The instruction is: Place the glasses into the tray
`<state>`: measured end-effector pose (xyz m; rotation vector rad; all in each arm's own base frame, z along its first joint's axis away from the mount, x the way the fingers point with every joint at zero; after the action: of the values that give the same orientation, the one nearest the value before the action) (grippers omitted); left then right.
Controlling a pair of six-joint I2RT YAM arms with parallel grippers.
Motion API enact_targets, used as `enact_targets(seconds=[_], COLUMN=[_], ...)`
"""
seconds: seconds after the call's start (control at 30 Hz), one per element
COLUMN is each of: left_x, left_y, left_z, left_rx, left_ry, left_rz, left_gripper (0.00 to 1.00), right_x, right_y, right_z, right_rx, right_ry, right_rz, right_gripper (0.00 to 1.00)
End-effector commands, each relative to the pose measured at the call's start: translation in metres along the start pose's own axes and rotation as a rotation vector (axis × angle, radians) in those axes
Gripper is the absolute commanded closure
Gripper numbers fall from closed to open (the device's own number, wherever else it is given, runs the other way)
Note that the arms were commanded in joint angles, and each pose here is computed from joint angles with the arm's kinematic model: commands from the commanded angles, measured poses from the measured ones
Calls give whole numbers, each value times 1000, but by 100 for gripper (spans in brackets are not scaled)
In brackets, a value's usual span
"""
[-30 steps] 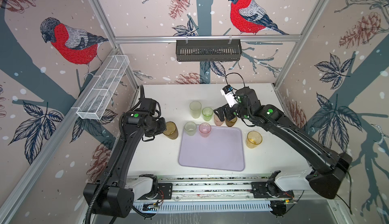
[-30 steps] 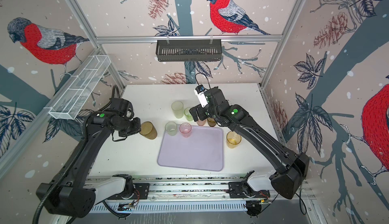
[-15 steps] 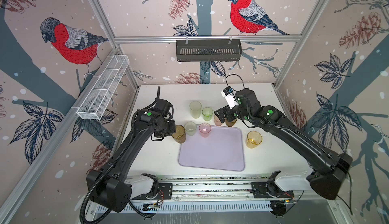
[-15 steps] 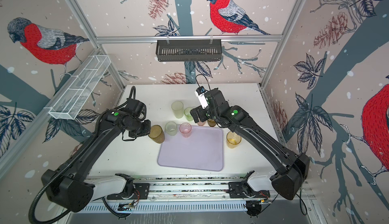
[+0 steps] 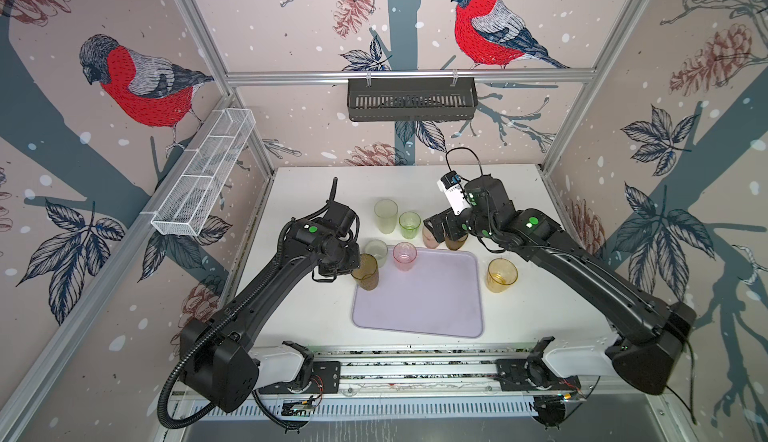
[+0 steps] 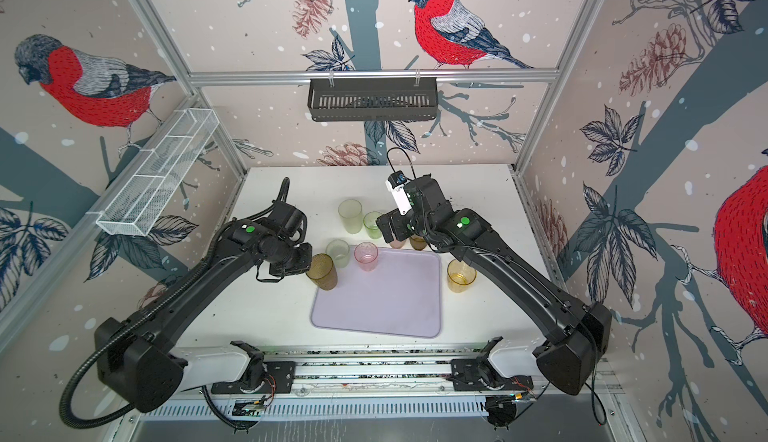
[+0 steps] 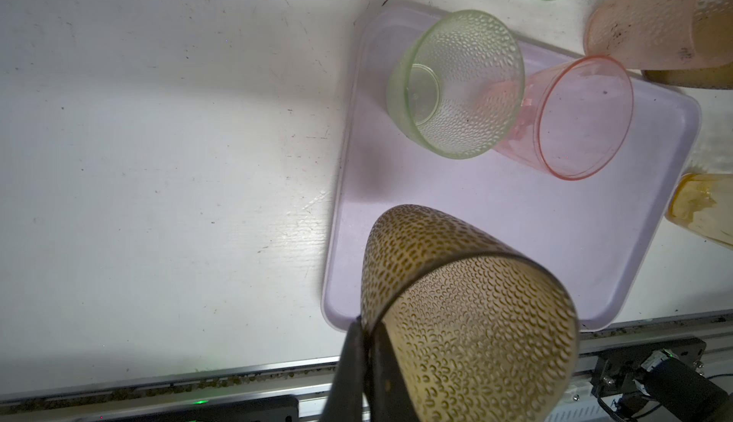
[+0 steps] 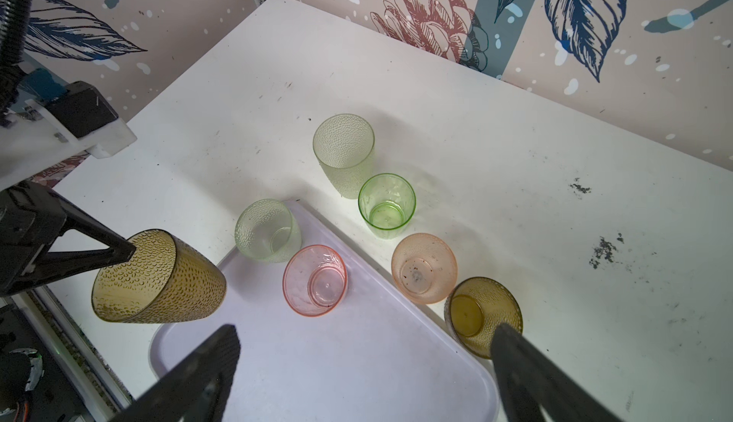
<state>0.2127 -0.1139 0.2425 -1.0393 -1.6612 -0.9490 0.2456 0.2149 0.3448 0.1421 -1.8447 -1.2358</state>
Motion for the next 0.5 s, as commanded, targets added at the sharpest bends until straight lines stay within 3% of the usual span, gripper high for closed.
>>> enact_targets(seconds=[0.0, 0.47], left_x=[-1, -15], left_y=[0, -14], left_z=[-1, -3], left_rx=[12, -19], left_ry=[14, 14], left_rz=[-21, -21], left_gripper=[100, 100], right_x=[0, 1], right_y=[1, 2], right_z=[-1, -3], right_rx=[2, 1], right_ry=[-10, -16], right_rz=[-8, -13], right_gripper=[0, 0])
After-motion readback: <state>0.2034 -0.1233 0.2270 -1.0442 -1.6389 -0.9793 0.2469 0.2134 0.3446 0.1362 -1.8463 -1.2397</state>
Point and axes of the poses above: each gripper's point midway between its finger pads, its own x axis back along the fingers, its own z axis along the line the jaws close on, y = z × x, the point moved 9 cm from there along x, back along the fingers, and after that the axes turned 14 degrees about x, right-handed, at the moved point
